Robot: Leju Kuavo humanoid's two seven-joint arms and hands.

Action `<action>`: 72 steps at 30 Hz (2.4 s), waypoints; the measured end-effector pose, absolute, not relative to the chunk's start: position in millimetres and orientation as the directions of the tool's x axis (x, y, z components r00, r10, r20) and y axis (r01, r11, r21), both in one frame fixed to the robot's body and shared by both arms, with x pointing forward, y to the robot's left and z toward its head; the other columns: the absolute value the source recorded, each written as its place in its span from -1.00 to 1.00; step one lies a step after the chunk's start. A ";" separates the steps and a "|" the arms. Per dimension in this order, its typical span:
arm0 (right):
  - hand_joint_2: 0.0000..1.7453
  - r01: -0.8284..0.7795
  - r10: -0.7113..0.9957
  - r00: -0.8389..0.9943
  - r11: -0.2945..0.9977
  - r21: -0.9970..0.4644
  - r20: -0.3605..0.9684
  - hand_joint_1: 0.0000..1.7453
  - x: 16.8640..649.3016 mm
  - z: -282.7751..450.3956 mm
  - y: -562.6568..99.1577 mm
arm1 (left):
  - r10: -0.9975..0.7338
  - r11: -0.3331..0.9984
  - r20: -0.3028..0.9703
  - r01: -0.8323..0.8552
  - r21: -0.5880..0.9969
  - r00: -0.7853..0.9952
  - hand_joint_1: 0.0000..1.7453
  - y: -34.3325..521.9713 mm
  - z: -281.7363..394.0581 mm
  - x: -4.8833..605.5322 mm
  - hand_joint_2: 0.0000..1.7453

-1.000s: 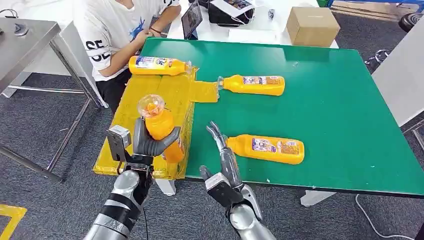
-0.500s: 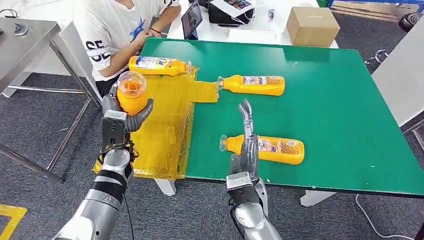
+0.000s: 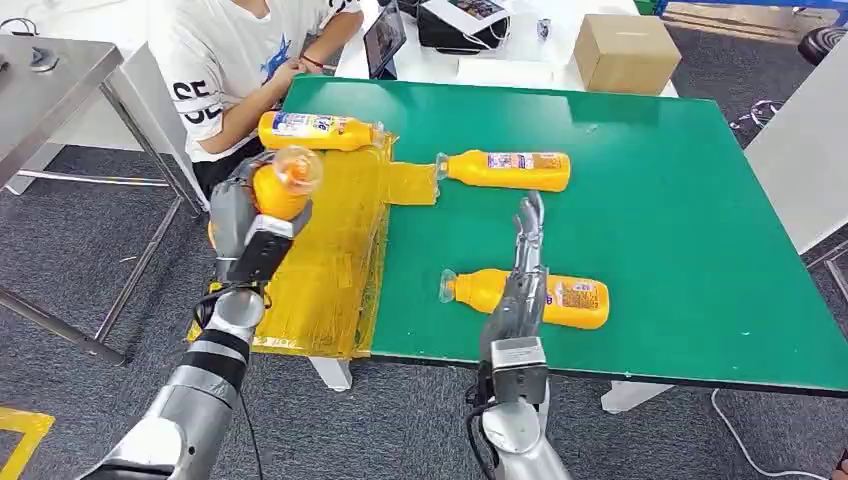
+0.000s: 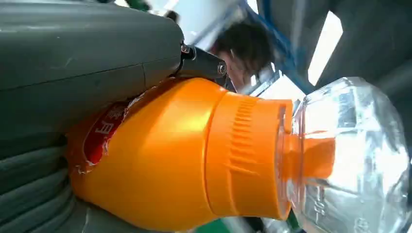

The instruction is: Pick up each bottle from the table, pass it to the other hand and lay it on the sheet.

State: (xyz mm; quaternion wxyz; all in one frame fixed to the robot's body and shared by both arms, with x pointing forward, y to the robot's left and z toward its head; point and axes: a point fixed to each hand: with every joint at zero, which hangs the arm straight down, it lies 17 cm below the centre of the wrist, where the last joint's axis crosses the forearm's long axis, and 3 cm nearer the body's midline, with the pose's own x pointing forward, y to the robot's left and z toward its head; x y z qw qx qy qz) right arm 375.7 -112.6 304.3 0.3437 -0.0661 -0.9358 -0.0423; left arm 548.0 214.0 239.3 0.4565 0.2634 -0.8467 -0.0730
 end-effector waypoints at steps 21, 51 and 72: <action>-1.00 0.158 0.067 -0.756 0.984 0.082 0.651 -1.00 386.8 310.6 -140.4 | -0.718 0.607 0.612 0.132 0.784 -0.331 1.00 148.1 94.1 550.7 1.00; 1.00 0.078 0.014 -0.704 0.995 0.058 0.710 -1.00 400.0 281.5 -123.1 | -0.821 0.318 0.441 0.351 0.881 -0.364 -1.00 139.9 27.6 525.8 1.00; 1.00 0.070 0.008 -0.673 0.996 0.052 0.740 -1.00 408.6 267.6 -116.8 | -0.753 0.420 0.578 0.445 0.791 -0.316 -1.00 135.8 22.0 517.6 -1.00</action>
